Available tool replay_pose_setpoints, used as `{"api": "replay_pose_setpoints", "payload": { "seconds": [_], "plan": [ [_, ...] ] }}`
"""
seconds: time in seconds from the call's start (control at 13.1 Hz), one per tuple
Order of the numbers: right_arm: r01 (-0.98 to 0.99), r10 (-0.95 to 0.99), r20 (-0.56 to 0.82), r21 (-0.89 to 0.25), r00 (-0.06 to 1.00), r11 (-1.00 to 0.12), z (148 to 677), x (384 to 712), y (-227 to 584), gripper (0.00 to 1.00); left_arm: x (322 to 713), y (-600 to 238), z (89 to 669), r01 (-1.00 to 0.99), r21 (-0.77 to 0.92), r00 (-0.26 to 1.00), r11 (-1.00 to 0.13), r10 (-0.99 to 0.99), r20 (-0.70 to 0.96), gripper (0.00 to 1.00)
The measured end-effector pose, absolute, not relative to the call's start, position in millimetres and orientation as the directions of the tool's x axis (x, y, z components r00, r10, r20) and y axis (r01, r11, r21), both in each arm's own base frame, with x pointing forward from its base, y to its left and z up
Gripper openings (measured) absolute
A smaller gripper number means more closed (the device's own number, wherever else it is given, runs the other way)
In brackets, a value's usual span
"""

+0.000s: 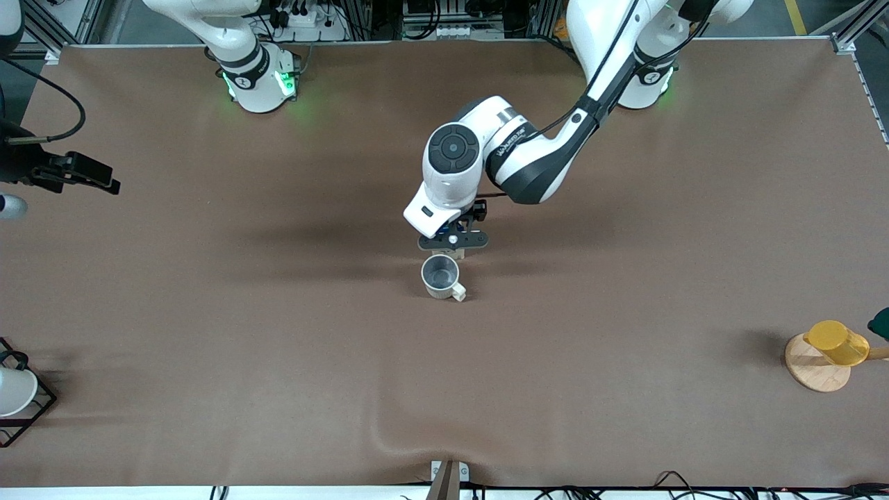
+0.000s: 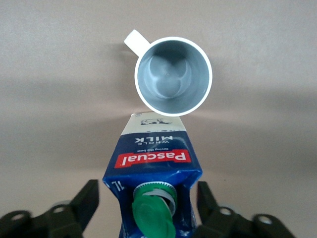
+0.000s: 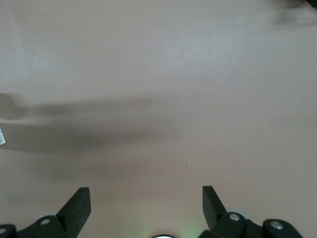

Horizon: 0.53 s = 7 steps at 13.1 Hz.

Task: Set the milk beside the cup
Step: 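Lower the milk carton beside the mug with the left gripper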

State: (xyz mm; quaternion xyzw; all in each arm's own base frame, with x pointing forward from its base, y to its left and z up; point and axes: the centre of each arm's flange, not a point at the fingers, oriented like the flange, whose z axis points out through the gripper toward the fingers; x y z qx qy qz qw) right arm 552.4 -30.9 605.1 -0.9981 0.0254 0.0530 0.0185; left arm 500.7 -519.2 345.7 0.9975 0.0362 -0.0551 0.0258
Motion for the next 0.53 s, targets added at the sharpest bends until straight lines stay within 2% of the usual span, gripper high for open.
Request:
{"api": "replay_pose_setpoints", "payload": {
  "seconds": [0.08,0.38,0.53],
  "plan": [
    [-0.051,-0.047,-0.101,-0.034,0.994,-0.998,608,553,-31,1.0,503,-520,354,0.079,0.057,0.992,-0.995,0.073,-0.102,1.0],
    [-0.028,-0.027,-0.084,-0.017,0.996,-0.999,617,552,-32,1.0,509,-500,437,0.106,0.086,0.994,-0.991,0.103,-0.042,1.0],
    [-0.019,-0.018,-0.073,-0.017,0.997,-1.0,622,550,-35,1.0,531,-450,501,0.173,0.107,0.984,-0.979,0.176,0.013,1.0]
  ]
}}
